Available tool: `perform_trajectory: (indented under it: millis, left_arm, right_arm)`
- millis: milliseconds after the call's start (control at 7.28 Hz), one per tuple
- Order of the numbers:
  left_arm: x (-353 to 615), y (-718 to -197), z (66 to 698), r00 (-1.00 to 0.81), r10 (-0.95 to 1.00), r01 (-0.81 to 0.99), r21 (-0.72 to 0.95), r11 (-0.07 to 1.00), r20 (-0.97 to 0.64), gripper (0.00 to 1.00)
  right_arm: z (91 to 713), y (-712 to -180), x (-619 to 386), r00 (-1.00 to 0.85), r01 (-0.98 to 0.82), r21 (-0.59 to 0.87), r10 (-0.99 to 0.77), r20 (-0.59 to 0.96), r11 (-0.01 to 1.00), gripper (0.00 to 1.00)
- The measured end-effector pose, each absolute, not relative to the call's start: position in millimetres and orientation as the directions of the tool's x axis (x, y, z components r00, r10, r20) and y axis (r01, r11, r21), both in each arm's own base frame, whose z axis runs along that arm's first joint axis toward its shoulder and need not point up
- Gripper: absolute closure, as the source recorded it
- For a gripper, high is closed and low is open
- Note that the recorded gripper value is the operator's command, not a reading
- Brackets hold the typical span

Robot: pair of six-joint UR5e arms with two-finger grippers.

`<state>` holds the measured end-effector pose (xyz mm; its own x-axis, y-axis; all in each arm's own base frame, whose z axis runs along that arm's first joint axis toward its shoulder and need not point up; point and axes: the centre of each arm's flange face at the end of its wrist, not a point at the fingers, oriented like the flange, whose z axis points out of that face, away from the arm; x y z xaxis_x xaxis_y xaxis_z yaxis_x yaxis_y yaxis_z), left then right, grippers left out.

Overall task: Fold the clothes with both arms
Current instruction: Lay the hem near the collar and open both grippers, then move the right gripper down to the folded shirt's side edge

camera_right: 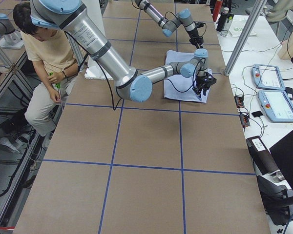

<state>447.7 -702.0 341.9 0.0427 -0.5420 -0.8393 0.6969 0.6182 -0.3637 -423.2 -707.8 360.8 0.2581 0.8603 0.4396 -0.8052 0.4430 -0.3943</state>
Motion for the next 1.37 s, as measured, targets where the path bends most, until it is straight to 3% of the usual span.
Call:
perform_trajectory:
  millis: [137, 824, 1098, 1236, 1373]
  left_arm:
    - [439.9, -706.3, 340.4, 0.038, -0.539, 0.702, -0.361, 0.614, -0.842, 0.34]
    - [421.2, -702.7, 330.9, 0.013, -0.515, 0.703, -0.358, 0.614, -0.857, 0.34]
    - [420.3, -702.0, 329.6, 0.013, -0.515, 0.704, -0.358, 0.613, -0.857, 0.34]
    - [420.2, -701.9, 330.0, 0.013, -0.516, 0.704, -0.358, 0.613, -0.857, 0.34]
    - [419.9, -701.4, 332.3, 0.015, -0.517, 0.705, -0.358, 0.612, -0.856, 0.34]
  right_arm:
    - [362.8, -691.5, -414.7, 0.253, -0.797, -0.401, 0.852, 0.458, 0.452, 0.41]
    - [381.2, -503.2, -416.3, 0.293, -0.696, -0.453, 0.797, 0.529, 0.557, 0.36]
    - [385.7, -468.3, -426.8, 0.308, -0.687, -0.45, 0.789, 0.531, 0.571, 0.34]
    - [387.2, -462.2, -431.0, 0.314, -0.686, -0.446, 0.787, 0.532, 0.575, 0.35]
    - [389.3, -458.9, -433.9, 0.32, -0.685, -0.444, 0.786, 0.53, 0.578, 0.46]
